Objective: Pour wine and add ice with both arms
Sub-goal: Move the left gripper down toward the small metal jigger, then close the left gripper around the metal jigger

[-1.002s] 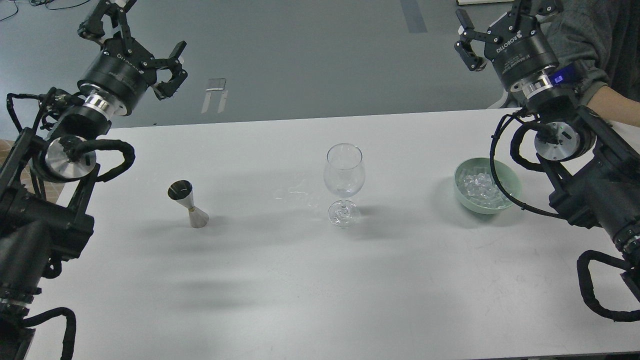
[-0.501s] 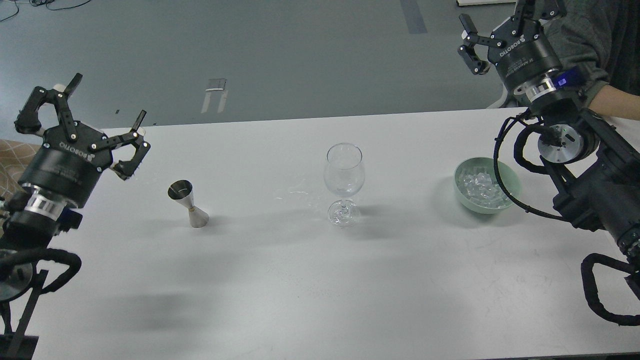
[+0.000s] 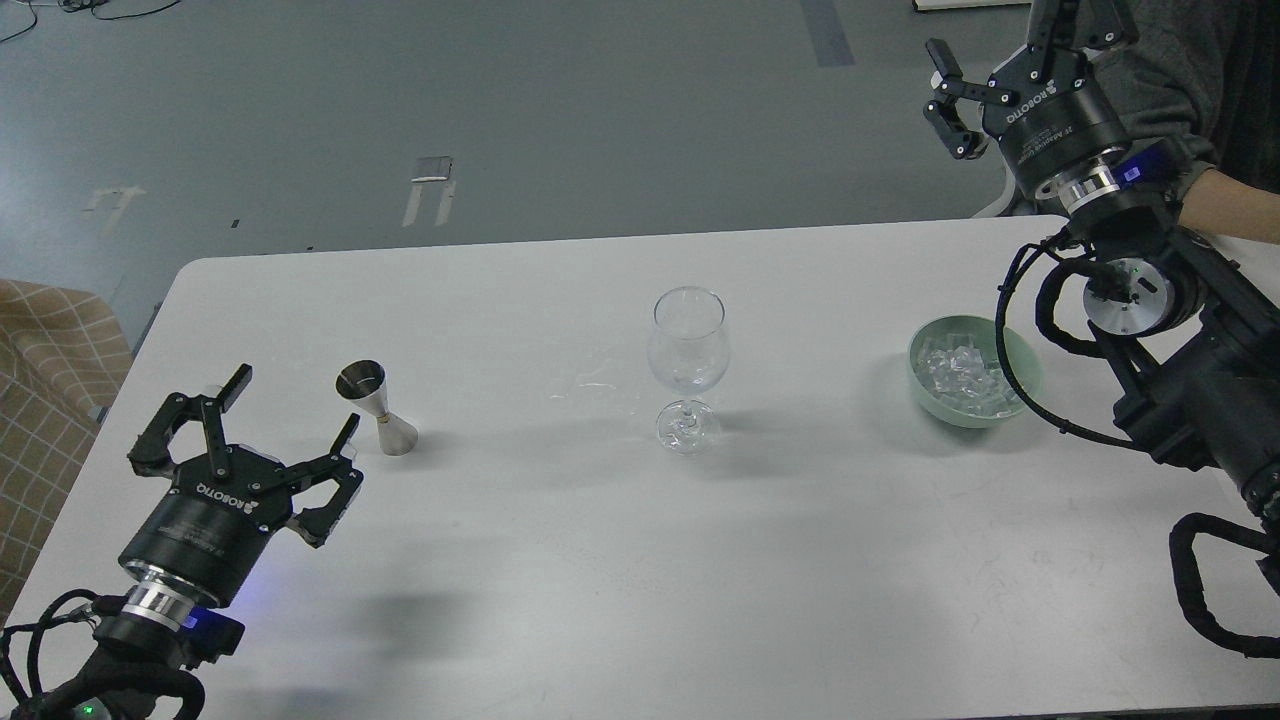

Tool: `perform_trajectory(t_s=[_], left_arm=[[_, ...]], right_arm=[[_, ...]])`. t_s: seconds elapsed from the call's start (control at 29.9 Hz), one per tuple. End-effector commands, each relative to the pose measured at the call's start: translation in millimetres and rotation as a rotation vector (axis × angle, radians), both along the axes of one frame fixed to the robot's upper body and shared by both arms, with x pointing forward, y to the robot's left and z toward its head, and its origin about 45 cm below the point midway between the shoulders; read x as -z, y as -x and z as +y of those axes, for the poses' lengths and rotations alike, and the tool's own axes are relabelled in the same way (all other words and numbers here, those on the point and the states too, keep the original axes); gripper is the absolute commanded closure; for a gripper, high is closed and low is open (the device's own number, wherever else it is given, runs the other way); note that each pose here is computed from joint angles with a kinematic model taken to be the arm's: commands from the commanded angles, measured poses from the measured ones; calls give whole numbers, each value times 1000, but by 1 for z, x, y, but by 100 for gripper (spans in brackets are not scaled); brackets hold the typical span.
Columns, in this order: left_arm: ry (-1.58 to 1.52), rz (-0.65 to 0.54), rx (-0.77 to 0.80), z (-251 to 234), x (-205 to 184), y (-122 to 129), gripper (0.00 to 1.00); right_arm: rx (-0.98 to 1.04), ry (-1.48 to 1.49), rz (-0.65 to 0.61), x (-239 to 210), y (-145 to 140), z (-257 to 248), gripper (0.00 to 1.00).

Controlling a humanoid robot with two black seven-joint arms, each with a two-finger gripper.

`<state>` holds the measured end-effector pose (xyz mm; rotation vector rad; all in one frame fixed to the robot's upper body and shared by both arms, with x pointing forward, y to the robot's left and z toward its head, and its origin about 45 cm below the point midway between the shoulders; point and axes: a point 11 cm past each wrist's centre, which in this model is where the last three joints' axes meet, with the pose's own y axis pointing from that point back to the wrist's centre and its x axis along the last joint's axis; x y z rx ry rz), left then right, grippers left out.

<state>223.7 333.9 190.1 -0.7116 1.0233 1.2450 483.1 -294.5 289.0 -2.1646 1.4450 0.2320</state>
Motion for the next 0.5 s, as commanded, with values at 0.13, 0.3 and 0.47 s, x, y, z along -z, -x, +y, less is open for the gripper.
perform_trajectory(t_s=[0.13, 0.3, 0.47], left_arm=[[107, 89, -110, -16, 31, -7, 2], [97, 153, -171, -10, 39, -22, 2], [69, 186, -198, -6, 47, -35, 2]], right_arm=[[5, 0, 9, 4, 1, -1, 0], [7, 1, 11, 5, 2, -2, 0], [7, 1, 11, 5, 2, -2, 0]])
